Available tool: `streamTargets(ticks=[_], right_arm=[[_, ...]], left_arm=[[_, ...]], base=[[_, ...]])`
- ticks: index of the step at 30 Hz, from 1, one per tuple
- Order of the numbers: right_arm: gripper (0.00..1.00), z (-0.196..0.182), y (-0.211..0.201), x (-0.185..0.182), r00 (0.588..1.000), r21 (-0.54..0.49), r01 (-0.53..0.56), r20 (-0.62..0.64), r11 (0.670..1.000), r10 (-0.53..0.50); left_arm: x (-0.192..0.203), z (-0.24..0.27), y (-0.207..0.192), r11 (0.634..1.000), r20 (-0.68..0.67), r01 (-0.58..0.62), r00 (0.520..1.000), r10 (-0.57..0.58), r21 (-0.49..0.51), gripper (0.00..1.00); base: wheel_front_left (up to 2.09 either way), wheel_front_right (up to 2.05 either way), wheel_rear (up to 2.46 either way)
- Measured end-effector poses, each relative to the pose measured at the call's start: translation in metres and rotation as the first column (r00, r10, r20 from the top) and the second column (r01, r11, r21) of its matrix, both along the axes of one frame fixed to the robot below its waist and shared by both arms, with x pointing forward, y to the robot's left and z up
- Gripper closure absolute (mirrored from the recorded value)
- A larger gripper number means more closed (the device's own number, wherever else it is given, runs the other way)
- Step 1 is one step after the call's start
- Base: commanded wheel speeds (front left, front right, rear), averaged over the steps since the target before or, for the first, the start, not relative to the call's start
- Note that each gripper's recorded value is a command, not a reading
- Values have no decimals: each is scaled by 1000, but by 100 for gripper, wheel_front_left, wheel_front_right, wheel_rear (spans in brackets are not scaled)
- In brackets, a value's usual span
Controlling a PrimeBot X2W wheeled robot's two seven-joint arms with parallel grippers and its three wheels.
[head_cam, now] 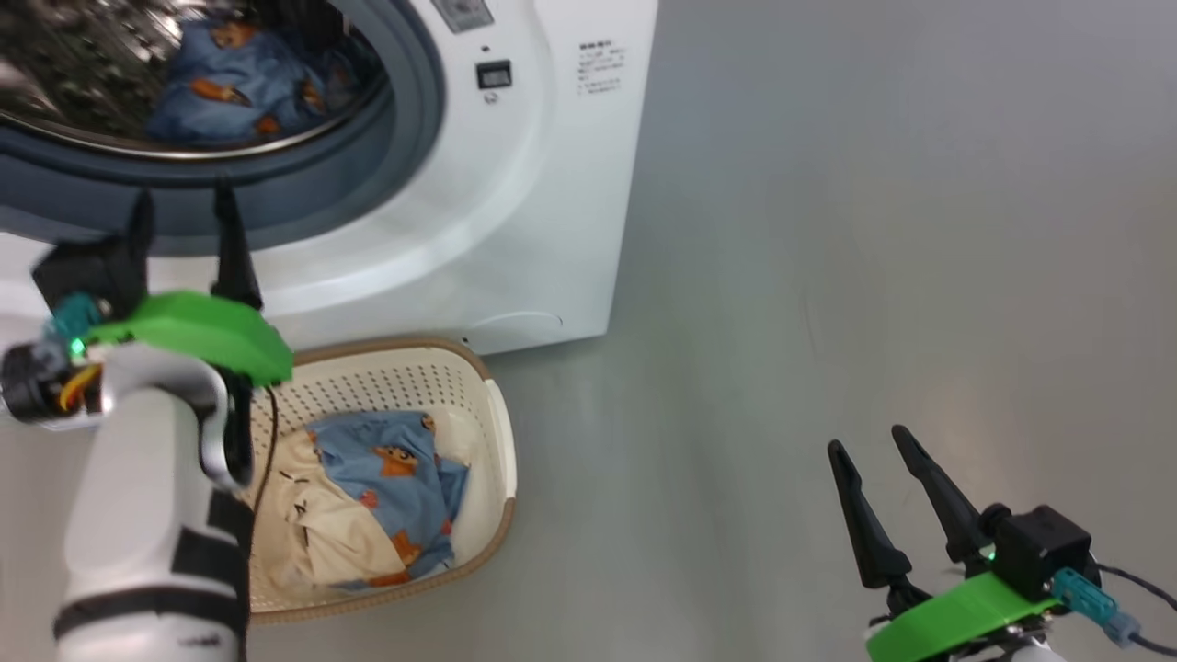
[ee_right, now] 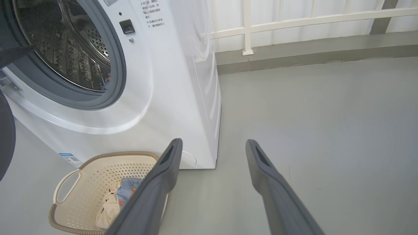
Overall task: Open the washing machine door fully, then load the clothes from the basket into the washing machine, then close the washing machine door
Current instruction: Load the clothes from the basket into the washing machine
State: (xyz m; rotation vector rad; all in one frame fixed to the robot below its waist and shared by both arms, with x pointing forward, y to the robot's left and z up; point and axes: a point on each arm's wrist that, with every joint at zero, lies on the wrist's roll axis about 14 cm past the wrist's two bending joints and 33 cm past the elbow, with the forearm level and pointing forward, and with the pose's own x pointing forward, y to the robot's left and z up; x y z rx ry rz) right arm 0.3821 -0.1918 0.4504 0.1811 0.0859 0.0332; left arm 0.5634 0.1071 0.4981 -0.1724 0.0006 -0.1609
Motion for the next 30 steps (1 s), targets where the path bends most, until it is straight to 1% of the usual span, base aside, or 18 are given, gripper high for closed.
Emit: streamTargets(ticks=[5,9,15,18,22,23,30], right_arm=[[0,7,-2,-9,1000,-12,-1,17,1000,2],[0,15,-1,-15,999,-22,-8,40,1000,9],[0,23,2,-28,998,-19,-13,61,1000,14],[0,29,3,-31,997,-26,-19,80,999,21],[0,36,4,-34,994,-28,-20,104,999,23],[0,36,4,-34,994,-28,-20,104,999,23],[0,34,3,-53,995,-25,-12,98,1000,15]], left_arm=[[-30,1,13,1000,7,-26,1000,26,-8,0],[-60,-8,20,999,-7,-35,999,35,4,0],[-103,-17,22,1000,-29,-30,999,30,2,0],[-119,-19,21,999,-37,-31,999,31,-21,0],[-140,-21,21,999,-42,-42,998,41,-21,0],[-140,-21,21,999,-42,-42,998,41,-21,0],[-173,-17,28,997,-26,-68,997,67,-34,0]], base=[[0,0,0],[0,0,0],[0,0,0],[0,0,0],[0,0,0],[0,0,0],[0,0,0]])
